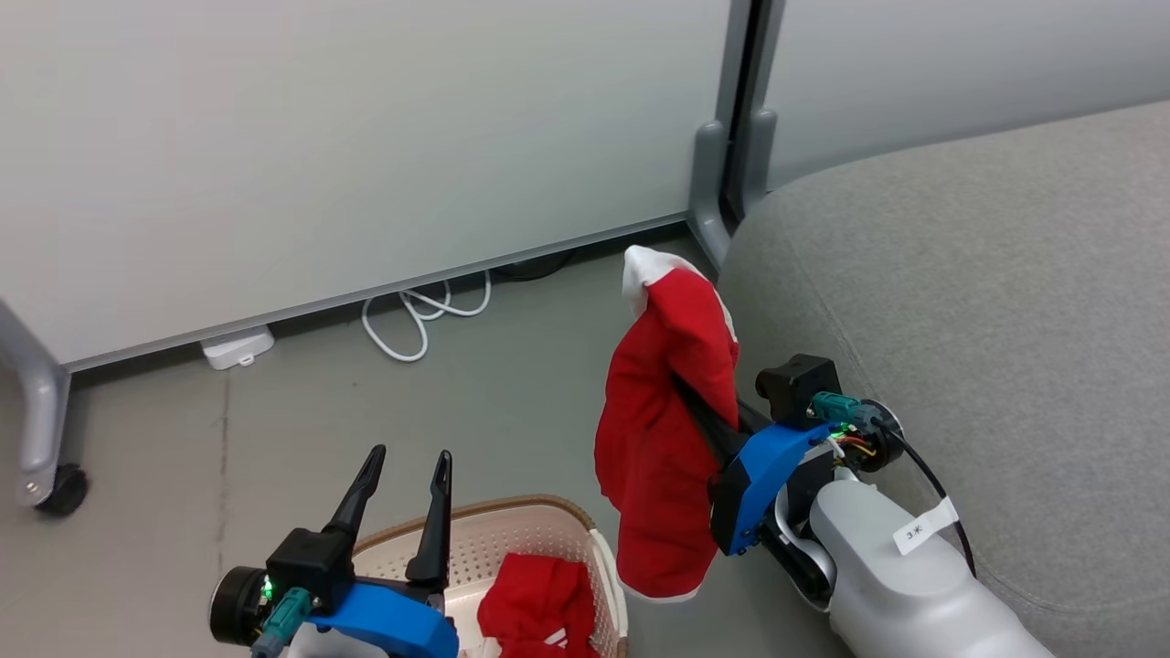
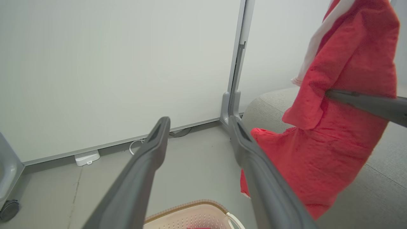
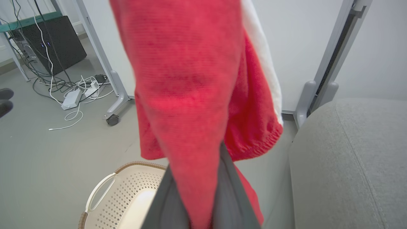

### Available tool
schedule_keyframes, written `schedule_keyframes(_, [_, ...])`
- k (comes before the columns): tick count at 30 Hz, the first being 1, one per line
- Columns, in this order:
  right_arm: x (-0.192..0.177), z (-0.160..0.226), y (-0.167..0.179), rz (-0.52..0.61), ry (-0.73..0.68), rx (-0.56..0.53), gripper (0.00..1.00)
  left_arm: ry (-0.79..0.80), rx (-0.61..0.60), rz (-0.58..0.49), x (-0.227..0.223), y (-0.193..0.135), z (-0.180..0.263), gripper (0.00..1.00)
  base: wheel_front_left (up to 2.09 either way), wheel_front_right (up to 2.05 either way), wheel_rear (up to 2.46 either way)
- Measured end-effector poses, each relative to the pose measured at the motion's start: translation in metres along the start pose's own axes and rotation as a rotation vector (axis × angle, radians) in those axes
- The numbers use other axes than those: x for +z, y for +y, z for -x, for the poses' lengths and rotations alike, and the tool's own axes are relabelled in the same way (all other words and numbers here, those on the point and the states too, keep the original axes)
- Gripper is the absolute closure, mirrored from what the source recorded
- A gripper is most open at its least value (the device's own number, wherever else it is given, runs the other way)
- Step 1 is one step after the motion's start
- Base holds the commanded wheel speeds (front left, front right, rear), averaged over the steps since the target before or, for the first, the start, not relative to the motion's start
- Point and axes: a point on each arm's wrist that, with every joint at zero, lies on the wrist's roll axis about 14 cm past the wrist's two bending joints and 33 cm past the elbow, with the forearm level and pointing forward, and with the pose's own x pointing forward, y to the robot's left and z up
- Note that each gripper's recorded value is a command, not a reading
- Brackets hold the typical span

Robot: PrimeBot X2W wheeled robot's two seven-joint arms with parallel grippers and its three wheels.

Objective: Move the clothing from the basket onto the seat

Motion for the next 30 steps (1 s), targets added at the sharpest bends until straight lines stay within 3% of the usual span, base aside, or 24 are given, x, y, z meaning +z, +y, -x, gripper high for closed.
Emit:
schedule_keyframes(22, [-0.009, 0.095, -0.114, -0.061, -0.02, -0.384, 1.0, 0.029, -0.405, 0.021, -0.012, -0.124, -0.063, 0.0, 0.0, 0.0, 0.0])
schedule_keyframes(30, [-0.018, 0.103, -0.127, -0.071, -0.005, -0.431, 1.0, 0.042, -0.449, 0.023, -0.019, -0.134, -0.072, 0.0, 0.0, 0.0, 0.0])
